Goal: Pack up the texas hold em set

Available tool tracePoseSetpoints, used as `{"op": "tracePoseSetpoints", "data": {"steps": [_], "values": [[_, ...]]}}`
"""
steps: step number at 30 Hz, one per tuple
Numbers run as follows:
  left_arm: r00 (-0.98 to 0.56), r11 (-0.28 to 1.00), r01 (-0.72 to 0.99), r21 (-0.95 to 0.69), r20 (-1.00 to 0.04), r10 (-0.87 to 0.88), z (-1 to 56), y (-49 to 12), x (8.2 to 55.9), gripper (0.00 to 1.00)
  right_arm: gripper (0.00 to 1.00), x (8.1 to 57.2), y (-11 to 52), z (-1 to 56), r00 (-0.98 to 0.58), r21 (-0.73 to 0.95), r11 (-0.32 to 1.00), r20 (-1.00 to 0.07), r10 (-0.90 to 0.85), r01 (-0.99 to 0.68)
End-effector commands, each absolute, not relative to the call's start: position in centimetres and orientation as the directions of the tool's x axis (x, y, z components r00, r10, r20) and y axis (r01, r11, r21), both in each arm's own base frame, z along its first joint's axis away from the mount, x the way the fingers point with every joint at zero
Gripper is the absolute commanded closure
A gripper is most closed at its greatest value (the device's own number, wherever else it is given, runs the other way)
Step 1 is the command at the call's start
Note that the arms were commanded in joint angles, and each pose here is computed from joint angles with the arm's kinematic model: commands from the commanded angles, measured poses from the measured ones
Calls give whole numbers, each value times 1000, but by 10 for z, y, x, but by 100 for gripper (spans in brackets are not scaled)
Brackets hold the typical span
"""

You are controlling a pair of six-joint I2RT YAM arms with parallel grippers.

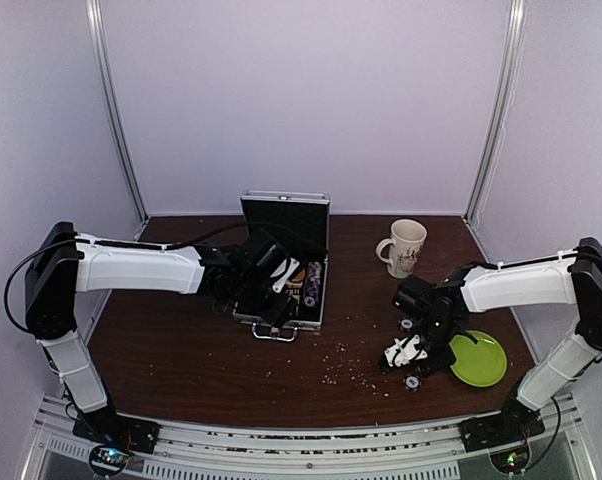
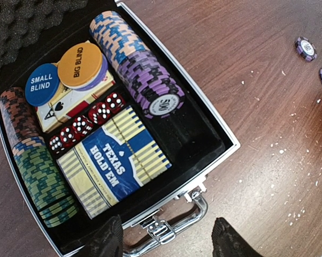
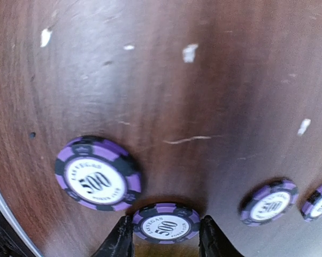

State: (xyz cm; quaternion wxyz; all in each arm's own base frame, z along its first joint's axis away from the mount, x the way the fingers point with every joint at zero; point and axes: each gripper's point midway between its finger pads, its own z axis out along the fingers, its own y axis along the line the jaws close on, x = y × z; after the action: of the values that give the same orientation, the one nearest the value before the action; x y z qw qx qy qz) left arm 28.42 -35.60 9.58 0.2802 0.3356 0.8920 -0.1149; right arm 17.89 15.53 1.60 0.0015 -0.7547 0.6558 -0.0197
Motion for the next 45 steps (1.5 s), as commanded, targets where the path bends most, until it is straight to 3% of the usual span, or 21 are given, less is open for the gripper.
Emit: {"op": "tracePoseSetpoints", "data": {"steps": [1,7,20,31,36,45], "values": [[-600,744,668,-17,-604,525,103,-359,284,41,69,205,165,31,79,-86,-79,0,-997,-993],[-601,744,668,-17,-602,526,101,-358,284,41,68,232,172,43,34,-142,-31,-17,-999,-989],[-608,748,664,-20,-597,523,97,-354,281,41,64,245,167,24,-26,-75,25,13,-1000,-997],[-605,749,662,-12,-598,525,98,-352,281,41,61,221,168,54,-26,-49,31,-102,-994,-998],[-601,759,650,13,-603,525,99,-347,283,40,53,160,173,69,107,-1,-110,-219,-970,-994],[-603,770,633,87,-569,560,86,-334,288,40,47,67,159,44,524,12,-527,-90,-847,-850]]}}
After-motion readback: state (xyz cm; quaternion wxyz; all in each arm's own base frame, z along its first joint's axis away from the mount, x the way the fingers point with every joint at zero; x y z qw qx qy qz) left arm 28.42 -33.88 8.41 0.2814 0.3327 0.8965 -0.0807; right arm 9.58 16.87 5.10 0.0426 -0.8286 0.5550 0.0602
